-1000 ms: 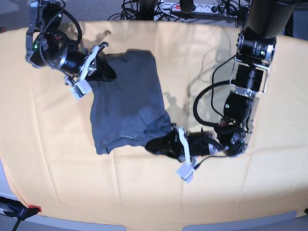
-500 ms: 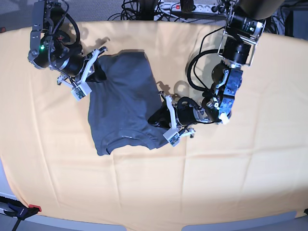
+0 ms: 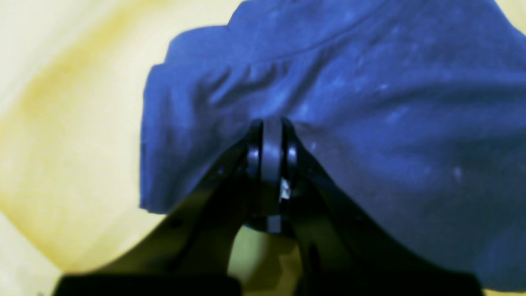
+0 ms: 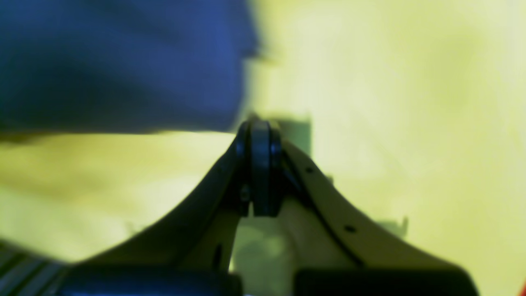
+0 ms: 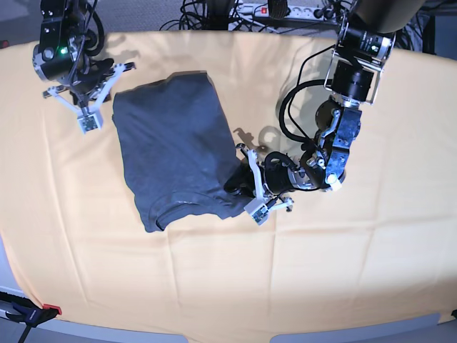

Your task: Fold the T-shirt properly

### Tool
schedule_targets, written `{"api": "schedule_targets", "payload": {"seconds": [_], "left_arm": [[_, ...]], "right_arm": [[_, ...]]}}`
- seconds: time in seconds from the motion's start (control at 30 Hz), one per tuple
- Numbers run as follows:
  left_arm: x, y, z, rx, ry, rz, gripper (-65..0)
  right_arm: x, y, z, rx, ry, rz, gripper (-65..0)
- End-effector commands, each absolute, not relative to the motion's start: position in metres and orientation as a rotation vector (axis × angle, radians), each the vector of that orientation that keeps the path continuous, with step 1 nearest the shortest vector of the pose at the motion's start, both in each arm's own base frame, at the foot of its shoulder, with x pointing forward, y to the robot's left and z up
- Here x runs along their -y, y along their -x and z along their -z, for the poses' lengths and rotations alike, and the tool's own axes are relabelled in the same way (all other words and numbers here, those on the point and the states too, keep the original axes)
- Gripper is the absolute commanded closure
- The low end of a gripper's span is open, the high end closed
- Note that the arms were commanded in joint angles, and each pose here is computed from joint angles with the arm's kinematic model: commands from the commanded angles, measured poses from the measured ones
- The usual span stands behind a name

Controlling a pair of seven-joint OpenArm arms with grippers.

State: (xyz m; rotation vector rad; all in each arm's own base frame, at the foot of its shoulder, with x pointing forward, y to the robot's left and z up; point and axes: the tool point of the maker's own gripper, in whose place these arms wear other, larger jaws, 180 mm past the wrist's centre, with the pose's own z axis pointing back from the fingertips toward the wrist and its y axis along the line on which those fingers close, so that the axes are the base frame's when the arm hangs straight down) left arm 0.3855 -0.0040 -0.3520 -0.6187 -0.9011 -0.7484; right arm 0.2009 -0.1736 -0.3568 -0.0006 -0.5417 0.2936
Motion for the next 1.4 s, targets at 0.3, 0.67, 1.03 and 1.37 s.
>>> {"api": "schedule_targets", "payload": {"seconds": [0.3,0.67,1.03,1.37], "left_arm": [[0.021,-0.417,0.246,0.994,0.860,0.753,0.0],[-0.007,-0.366,0.180,0.868,1.233,0.774,0.0],[-0.049,-0.309,0.217,0.856,1.127,0.745,0.0],[-0.104,-0.202,0.239,0.757,0.894,0.768,0.0]], "right_arm": [[0.129,-0.240,0.259,1.014,-0.073,-0.515,0.0],[0.113,-0.251,0.184,1.303,-0.391,-0.510,0.0],[0.196,-0.203,0.181,1.210,-0.301,-0.362,0.0],[0.254,-0.121,0.209,0.891,-0.157,-0.227,0.0]]}}
